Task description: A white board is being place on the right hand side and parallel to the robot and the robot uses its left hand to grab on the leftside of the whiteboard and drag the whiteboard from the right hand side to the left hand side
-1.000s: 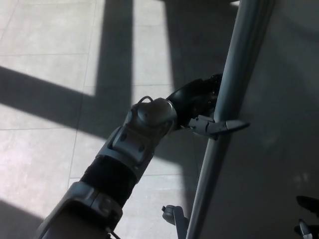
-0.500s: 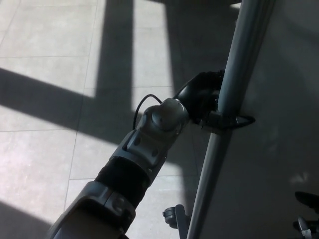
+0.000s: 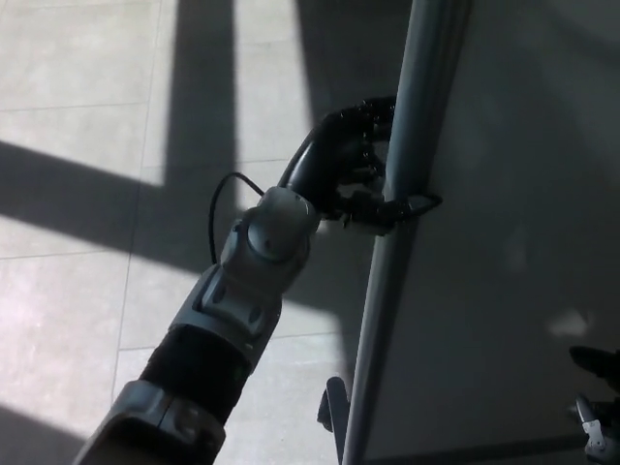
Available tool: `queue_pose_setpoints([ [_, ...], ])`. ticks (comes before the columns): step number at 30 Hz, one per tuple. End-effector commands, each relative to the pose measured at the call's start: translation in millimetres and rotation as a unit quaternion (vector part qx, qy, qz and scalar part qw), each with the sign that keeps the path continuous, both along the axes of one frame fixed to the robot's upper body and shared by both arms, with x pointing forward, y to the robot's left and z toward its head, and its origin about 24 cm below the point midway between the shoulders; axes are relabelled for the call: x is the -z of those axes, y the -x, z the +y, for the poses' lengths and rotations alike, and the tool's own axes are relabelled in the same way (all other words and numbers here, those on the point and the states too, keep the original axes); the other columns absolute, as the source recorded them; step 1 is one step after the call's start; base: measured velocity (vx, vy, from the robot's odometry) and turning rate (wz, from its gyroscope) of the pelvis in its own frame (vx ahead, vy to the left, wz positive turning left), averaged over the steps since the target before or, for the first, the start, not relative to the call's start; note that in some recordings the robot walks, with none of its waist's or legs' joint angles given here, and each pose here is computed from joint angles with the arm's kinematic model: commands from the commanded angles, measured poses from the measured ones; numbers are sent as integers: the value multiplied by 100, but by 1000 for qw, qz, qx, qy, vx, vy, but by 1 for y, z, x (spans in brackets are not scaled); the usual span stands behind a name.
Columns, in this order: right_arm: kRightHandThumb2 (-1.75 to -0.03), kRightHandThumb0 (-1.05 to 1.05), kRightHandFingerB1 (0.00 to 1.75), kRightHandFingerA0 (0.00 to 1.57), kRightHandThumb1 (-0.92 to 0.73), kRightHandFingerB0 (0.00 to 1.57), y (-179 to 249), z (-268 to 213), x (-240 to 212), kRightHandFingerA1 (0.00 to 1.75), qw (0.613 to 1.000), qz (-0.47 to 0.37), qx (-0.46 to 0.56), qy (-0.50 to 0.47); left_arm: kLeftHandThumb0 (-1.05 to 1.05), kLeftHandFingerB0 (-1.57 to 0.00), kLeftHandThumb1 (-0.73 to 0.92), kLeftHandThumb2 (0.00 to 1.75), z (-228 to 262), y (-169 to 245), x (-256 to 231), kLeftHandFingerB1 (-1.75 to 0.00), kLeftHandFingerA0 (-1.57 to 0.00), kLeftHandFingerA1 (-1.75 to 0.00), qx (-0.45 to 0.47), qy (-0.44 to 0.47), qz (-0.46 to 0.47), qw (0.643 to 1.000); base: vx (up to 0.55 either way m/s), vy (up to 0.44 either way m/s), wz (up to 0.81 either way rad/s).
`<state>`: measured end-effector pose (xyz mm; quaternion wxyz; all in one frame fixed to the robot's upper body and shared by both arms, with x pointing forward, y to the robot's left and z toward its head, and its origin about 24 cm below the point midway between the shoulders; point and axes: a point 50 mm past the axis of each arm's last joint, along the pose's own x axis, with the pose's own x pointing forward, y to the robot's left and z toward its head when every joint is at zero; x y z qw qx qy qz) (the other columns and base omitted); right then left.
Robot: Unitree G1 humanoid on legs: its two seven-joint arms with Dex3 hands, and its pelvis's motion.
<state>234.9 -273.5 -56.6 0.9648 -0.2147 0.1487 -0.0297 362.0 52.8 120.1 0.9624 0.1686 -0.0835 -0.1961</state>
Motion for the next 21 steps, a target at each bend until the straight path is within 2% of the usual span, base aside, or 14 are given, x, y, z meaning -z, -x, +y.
queue_pose_setpoints([
  [1,-106,-53,51,57,-66,28,2,-5,-1,65,1000,2,7,10,-26,-66,65,58,40,5,-8,-155,-79,-169,-37,-5,-58,998,0,0,0],
  [2,-106,-50,52,57,-66,28,2,-5,-1,65,1000,0,6,8,-24,-67,65,58,48,8,-7,-145,-76,-169,-37,-12,-68,997,0,0,0],
  [3,-107,-51,51,58,-66,28,3,-5,0,65,1000,2,7,11,-26,-62,66,57,54,10,-6,-152,-74,-171,-37,-14,-69,997,0,0,0],
  [4,-107,-52,51,57,-66,27,4,-5,0,65,1000,3,7,13,-36,-81,48,79,58,11,-5,-125,-105,-140,-39,-16,-67,997,0,0,0],
  [10,-106,-51,51,58,-66,28,5,-5,2,65,1000,11,12,9,-37,-82,49,80,87,13,-2,-127,-108,-142,-55,-37,-79,995,0,0,0],
  [12,-106,-50,51,57,-65,27,5,-4,3,65,1000,9,14,2,-44,-82,47,79,105,14,-1,-125,-111,-143,-56,2,-72,996,0,0,0],
  [13,-106,-51,51,57,-65,27,5,-4,3,64,1000,10,15,1,-33,-69,63,60,109,14,-1,-155,-80,-169,-58,3,-75,995,0,0,0],
  [16,-106,-51,51,56,-65,27,5,-5,3,64,1000,13,14,6,-30,-64,64,57,119,15,0,-163,-78,-172,-67,19,-69,995,0,0,0],
  [17,-107,-52,50,56,-66,27,5,-6,3,64,1000,13,13,9,-34,-87,48,81,126,17,-2,-128,-110,-141,-74,15,-71,995,0,0,0],
  [18,-107,-52,50,56,-66,27,5,-6,3,64,1000,13,13,14,-34,-87,48,81,131,19,-4,-128,-110,-141,-75,13,-75,994,0,0,0],
  [19,-106,-53,51,57,-66,27,5,-6,3,64,1000,12,14,11,-23,-54,66,56,136,21,-6,-173,-75,-175,-81,14,-79,993,0,0,0],
  [21,-106,-52,51,57,-66,28,5,-6,3,64,1000,12,15,10,-22,-56,65,56,143,23,-8,-173,-75,-175,-94,23,-76,992,0,0,0],
])
